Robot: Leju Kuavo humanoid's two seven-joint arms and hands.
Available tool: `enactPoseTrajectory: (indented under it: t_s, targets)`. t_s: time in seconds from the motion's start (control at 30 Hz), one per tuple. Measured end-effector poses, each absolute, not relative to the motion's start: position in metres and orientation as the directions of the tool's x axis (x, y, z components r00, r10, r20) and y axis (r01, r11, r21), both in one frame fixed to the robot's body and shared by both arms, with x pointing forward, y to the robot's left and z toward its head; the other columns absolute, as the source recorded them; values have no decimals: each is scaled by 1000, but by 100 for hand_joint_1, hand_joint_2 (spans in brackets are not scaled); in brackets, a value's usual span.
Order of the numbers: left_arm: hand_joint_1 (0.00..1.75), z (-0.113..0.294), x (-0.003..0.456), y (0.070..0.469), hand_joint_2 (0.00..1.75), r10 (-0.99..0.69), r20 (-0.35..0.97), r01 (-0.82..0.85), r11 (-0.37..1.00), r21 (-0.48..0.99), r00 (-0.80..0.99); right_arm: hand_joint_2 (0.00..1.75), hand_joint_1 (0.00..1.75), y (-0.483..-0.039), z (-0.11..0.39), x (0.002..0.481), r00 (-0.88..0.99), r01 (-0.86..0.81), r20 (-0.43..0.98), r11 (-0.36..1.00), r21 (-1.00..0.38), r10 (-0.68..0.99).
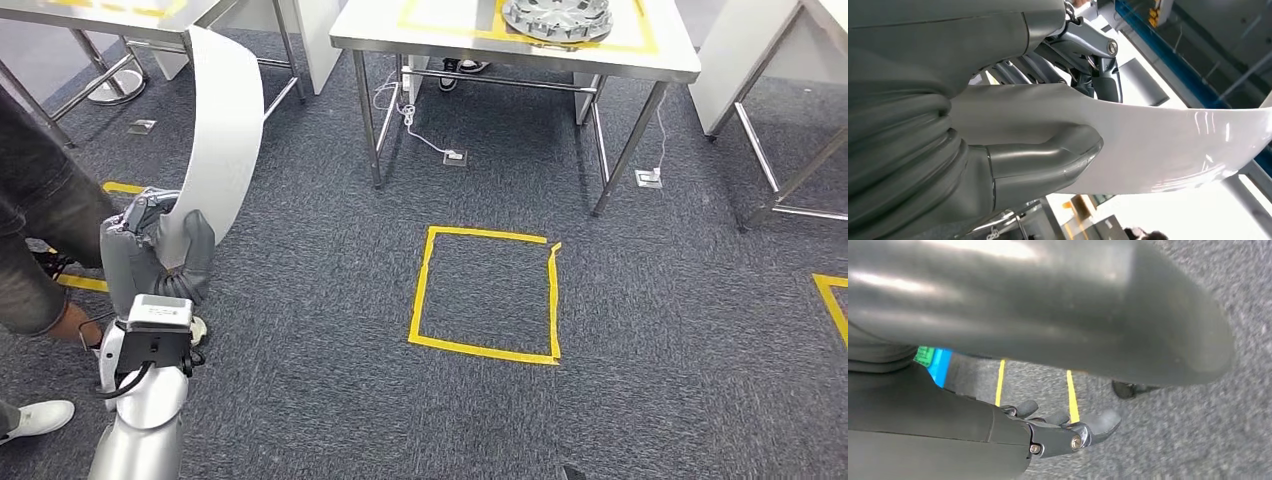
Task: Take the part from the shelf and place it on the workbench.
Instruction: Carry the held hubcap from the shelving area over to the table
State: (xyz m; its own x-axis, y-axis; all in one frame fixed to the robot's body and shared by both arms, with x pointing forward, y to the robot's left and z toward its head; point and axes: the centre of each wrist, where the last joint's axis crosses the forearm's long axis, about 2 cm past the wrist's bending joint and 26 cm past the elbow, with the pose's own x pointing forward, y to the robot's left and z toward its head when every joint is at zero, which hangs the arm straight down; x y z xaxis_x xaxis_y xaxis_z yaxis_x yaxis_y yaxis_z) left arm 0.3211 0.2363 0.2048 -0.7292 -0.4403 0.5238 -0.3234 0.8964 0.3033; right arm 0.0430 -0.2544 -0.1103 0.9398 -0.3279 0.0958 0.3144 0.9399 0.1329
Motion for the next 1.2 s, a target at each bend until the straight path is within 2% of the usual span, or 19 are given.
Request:
enactPoseTrajectory:
  t_s: [0.4, 0.73, 1.2]
  targets:
    - [175, 190, 315, 250, 175, -465, 575, -322, 885, 337, -673, 0, 0, -250, -110, 43, 945, 318, 44, 941, 116, -324]
    - [175, 188, 335, 251, 175, -444, 557, -323, 895, 307, -702, 0, 0, -249, -110, 44, 923, 344, 138, 930, 131, -360]
    - [175, 211, 344, 248, 175, -447, 512, -361, 894, 265, -733, 0, 0, -252, -110, 46, 934, 311, 141, 942, 124, -327]
